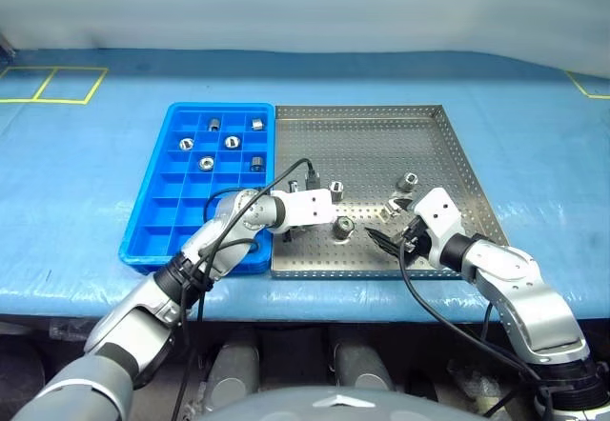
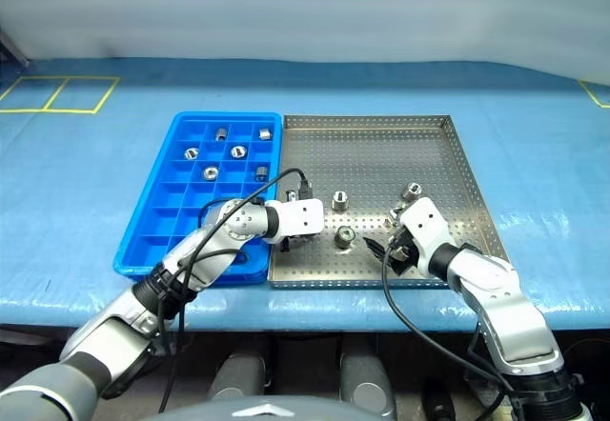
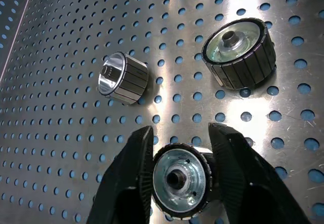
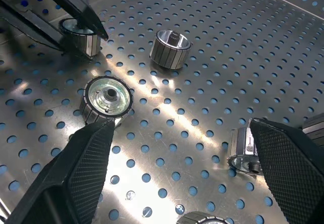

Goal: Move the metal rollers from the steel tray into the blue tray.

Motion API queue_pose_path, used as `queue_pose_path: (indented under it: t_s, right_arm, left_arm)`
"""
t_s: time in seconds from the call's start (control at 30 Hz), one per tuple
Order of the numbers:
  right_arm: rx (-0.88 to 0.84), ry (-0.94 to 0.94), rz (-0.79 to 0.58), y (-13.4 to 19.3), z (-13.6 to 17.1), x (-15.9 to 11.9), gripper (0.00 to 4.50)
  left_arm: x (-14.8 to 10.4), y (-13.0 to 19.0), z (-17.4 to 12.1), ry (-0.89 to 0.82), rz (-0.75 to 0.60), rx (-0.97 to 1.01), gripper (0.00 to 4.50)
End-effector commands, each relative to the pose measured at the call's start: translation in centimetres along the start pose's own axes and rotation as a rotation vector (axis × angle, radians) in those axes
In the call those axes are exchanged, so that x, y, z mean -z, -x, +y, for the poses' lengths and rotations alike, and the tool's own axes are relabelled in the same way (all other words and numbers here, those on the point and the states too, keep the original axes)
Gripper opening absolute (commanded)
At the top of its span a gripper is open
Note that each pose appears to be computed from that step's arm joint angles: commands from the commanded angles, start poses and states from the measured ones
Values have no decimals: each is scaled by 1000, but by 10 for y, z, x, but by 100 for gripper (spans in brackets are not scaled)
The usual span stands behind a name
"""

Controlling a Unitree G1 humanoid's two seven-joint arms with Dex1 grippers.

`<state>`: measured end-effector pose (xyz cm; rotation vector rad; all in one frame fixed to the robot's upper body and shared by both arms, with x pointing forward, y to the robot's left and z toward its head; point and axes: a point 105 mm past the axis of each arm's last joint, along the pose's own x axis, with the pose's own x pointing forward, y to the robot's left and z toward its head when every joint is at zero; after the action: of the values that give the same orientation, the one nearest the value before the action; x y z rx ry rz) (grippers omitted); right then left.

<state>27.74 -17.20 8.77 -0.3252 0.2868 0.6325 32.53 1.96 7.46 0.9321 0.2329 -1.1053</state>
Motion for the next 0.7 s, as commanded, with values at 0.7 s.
queue_pose_path:
  t_s: [0.7]
  right_arm:
    - [-3,57,-54,-2,-1,-17,450]
  left_arm:
    - [-13,32,25,385,-245,-163,79]
